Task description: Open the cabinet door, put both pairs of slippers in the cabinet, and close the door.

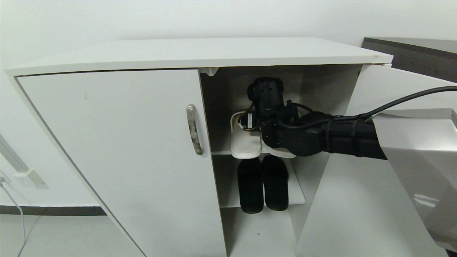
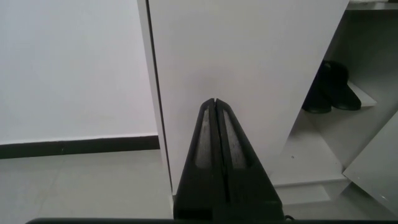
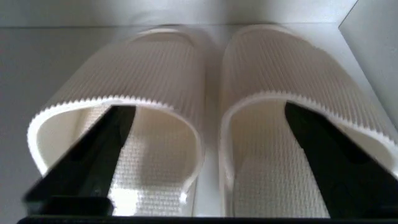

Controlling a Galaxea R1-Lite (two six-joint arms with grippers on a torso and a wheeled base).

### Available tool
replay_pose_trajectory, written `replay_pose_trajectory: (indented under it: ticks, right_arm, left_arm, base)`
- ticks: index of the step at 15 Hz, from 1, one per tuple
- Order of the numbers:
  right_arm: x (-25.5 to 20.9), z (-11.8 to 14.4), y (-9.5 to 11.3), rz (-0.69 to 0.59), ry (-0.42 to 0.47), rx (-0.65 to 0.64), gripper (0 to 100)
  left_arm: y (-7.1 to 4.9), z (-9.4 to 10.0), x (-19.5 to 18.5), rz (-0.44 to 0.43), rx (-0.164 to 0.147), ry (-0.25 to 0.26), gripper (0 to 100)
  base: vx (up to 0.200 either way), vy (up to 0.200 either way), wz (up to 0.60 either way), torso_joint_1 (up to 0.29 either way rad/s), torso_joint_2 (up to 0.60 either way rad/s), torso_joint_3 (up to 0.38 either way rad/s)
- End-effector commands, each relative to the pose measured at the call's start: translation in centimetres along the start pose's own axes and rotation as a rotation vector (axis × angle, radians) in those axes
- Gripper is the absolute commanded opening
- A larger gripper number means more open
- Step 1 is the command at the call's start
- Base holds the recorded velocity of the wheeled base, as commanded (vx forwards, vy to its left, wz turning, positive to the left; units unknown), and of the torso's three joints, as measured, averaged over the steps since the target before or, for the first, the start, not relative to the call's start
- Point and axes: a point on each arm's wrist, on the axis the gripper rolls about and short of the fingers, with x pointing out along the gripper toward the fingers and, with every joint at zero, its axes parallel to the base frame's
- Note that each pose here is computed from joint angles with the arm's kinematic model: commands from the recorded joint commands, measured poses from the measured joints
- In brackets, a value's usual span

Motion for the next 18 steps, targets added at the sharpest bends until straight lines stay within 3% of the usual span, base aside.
replay_pose_trajectory:
  ticks: [1,6,12,18]
  right_arm:
    - [-1.6,0.9,-0.1,0.016,-0.008,0.006,100]
    - [-6.8,0.9,-0.8,0.079,0.014,0.014,100]
    - [-13.0,-2.2,-1.8,0.194,0.029,-0.026,100]
    - [-17.0,-2.7,-5.6,0.419,-0.024,-0.021,100]
  left_arm:
    - [0.0,0.0,0.0,0.000,0.001,0.001,0]
    - [0.0,0.0,0.0,0.000,0.001,0.001,0]
    - [0.0,0.0,0.0,0.000,0.001,0.001,0]
    - [0.0,0.0,0.0,0.000,0.001,0.001,0]
  base:
    - [0.000,0.000,0.00,0.000,0.00,0.000]
    - [0.000,0.000,0.00,0.000,0.00,0.000]
    - [0.000,0.000,0.00,0.000,0.00,0.000]
    - [-0.033,0.000,0.00,0.000,0.00,0.000]
